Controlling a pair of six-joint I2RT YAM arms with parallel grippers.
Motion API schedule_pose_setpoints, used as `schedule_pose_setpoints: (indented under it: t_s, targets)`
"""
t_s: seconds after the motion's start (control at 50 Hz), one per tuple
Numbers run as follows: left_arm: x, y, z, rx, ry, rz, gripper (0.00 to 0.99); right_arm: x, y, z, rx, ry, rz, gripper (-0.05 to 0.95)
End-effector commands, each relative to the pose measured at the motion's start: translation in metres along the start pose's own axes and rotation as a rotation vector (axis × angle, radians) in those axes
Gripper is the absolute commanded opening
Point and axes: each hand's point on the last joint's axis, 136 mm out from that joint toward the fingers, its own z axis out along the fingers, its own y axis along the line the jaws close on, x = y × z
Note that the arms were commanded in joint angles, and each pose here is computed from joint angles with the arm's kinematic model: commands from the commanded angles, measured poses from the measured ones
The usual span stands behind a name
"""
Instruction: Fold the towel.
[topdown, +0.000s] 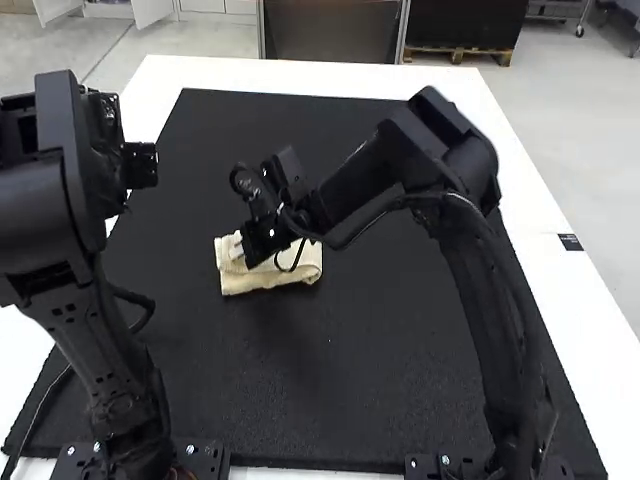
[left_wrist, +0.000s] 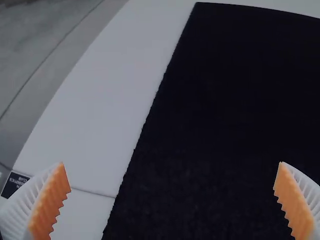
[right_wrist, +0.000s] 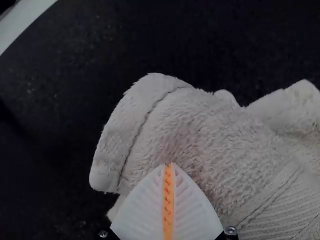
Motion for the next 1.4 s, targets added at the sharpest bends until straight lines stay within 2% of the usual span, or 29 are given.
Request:
schedule_pose_setpoints:
  t_s: [0.0,0.08,0.18,0.26,0.3,0.34,0.36,0.38,0.42,0.46,0.52,0.54,0.56,0.58,0.6,0.62,0.8,0.88,0.94,1.0,1.04,1.18,1.32,1.38]
  targets:
    - [-0.025,0.004,-0.003,0.003,-0.054,0.020,0.957,-0.002,0.012,0.011,-0.032,-0.004,-0.004,0.00]
    - [-0.021,0.005,-0.004,0.005,-0.042,0.039,0.957,-0.008,0.014,0.011,-0.035,-0.013,-0.012,0.00]
    - [-0.018,0.012,-0.005,-0.006,-0.037,0.032,0.957,-0.017,0.018,0.006,-0.037,-0.030,-0.025,0.00]
    - [-0.019,0.015,-0.005,-0.013,-0.039,0.030,0.957,-0.040,0.023,-0.011,-0.033,-0.080,-0.049,0.03]
    - [-0.019,0.015,-0.005,-0.014,-0.040,0.032,0.957,-0.051,0.025,-0.022,-0.029,-0.102,-0.063,0.09]
    - [-0.020,0.015,-0.005,-0.013,-0.043,0.033,0.957,-0.059,0.025,-0.032,-0.019,-0.123,-0.082,0.28]
    - [-0.020,0.014,-0.005,-0.011,-0.042,0.033,0.957,-0.063,0.025,-0.038,-0.013,-0.135,-0.087,0.30]
    - [-0.022,0.015,-0.005,-0.012,-0.047,0.034,0.957,-0.069,0.025,-0.045,-0.007,-0.151,-0.091,0.28]
    - [-0.024,0.013,-0.006,-0.009,-0.052,0.036,0.957,-0.081,0.020,-0.062,0.019,-0.184,-0.093,0.16]
    - [-0.026,0.010,-0.006,-0.004,-0.057,0.039,0.957,-0.088,0.016,-0.076,0.035,-0.210,-0.092,0.09]
    - [-0.032,0.001,-0.007,0.016,-0.072,0.048,0.957,-0.103,0.008,-0.099,0.059,-0.261,-0.095,0.09]
    - [-0.034,-0.003,-0.008,0.024,-0.076,0.051,0.957,-0.109,0.006,-0.107,0.069,-0.281,-0.097,0.13]
    - [-0.036,-0.007,-0.008,0.034,-0.082,0.055,0.957,-0.116,0.001,-0.116,0.082,-0.301,-0.099,0.25]
    - [-0.040,-0.014,-0.009,0.047,-0.093,0.061,0.957,-0.124,-0.007,-0.130,0.107,-0.328,-0.107,0.53]
    - [-0.042,-0.019,-0.010,0.061,-0.100,0.063,0.957,-0.128,-0.016,-0.139,0.127,-0.344,-0.104,0.76]
    - [-0.044,-0.024,-0.011,0.075,-0.106,0.066,0.957,-0.135,-0.025,-0.150,0.149,-0.370,-0.101,0.94]
    - [-0.078,-0.082,-0.038,0.203,-0.224,0.045,0.957,-0.154,-0.105,-0.246,0.398,-0.540,-0.058,0.92]
    - [-0.105,-0.098,-0.064,0.188,-0.334,0.054,0.959,-0.168,-0.107,-0.293,0.483,-0.664,-0.062,0.92]
    - [-0.134,-0.113,-0.098,0.198,-0.465,0.030,0.961,-0.176,-0.111,-0.335,0.548,-0.763,-0.036,0.92]
    - [-0.146,-0.123,-0.123,0.197,-0.529,0.017,0.961,-0.175,-0.114,-0.367,0.601,-0.808,-0.024,0.92]
    - [-0.157,-0.131,-0.144,0.218,-0.585,-0.002,0.959,-0.175,-0.111,-0.400,0.652,-0.885,-0.014,0.92]
    - [-0.175,-0.136,-0.189,0.231,-0.660,-0.052,0.959,-0.175,-0.096,-0.477,0.748,-1.057,-0.008,0.92]
    - [-0.178,-0.119,-0.226,0.218,-0.689,-0.087,0.959,-0.157,-0.086,-0.546,0.866,-1.157,-0.009,0.92]
    - [-0.174,-0.110,-0.234,0.219,-0.672,-0.123,0.959,-0.140,-0.083,-0.572,0.920,-1.182,-0.010,0.92]
